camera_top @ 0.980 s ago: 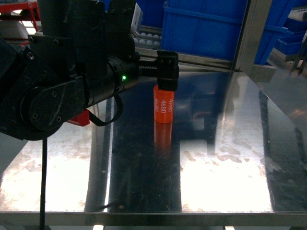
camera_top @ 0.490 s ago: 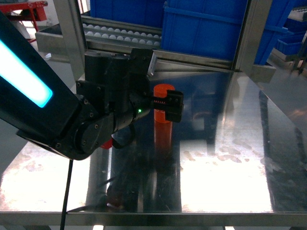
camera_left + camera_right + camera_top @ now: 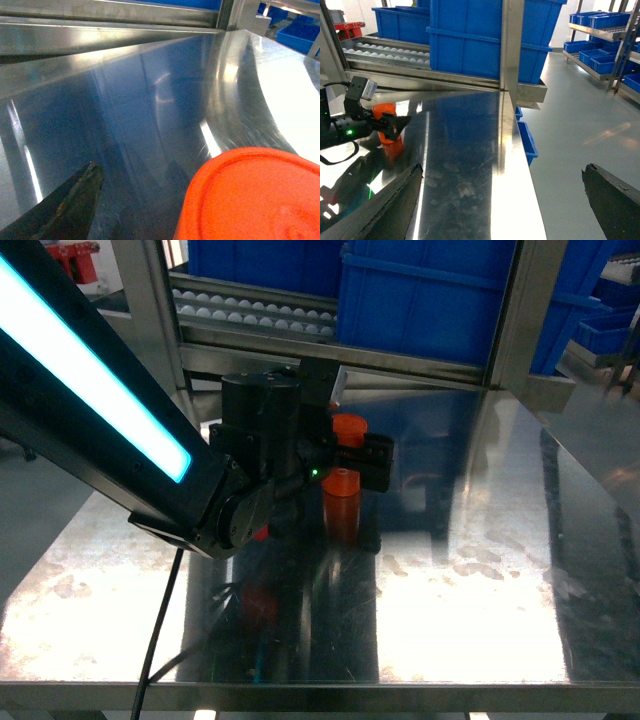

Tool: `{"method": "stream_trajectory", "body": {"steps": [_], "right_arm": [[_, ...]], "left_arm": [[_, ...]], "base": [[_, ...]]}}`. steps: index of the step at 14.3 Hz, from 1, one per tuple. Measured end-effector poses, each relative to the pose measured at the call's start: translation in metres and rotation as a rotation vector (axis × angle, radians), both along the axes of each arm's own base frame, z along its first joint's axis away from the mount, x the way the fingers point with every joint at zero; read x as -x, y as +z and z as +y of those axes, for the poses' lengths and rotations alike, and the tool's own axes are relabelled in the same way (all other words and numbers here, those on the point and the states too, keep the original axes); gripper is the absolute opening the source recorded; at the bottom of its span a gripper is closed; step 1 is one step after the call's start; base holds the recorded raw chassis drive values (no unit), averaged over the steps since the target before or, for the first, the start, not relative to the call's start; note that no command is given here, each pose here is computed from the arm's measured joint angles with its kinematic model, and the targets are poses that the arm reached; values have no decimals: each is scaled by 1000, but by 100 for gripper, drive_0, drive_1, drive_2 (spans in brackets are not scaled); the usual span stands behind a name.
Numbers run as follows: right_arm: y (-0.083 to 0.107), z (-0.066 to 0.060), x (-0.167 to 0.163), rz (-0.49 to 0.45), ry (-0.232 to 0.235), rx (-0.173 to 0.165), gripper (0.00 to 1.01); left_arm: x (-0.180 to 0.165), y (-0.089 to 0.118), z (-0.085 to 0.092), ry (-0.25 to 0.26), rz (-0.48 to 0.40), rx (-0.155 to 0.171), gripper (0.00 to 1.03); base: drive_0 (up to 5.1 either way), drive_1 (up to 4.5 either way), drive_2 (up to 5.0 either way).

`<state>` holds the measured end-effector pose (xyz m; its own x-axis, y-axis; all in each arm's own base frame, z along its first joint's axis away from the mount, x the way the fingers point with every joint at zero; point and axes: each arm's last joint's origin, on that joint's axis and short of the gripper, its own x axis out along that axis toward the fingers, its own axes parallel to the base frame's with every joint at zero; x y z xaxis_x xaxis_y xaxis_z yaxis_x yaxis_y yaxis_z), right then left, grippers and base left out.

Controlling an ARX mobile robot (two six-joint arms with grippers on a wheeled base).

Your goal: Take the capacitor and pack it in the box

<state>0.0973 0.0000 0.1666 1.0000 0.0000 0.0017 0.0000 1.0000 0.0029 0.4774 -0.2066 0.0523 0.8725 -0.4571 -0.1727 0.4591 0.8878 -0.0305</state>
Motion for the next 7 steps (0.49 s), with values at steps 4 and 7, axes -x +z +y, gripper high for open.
{"method": "stream_trajectory", "body": {"steps": [4,7], "right_arm": [[0,0,0,0,0,0,98],[0,0,0,0,0,0,98]], "left_arm": [[17,15,15,78,-2,-12,42],[70,138,78,240,-183,53,42]], "base": [[0,0,0],[0,0,0]]}}
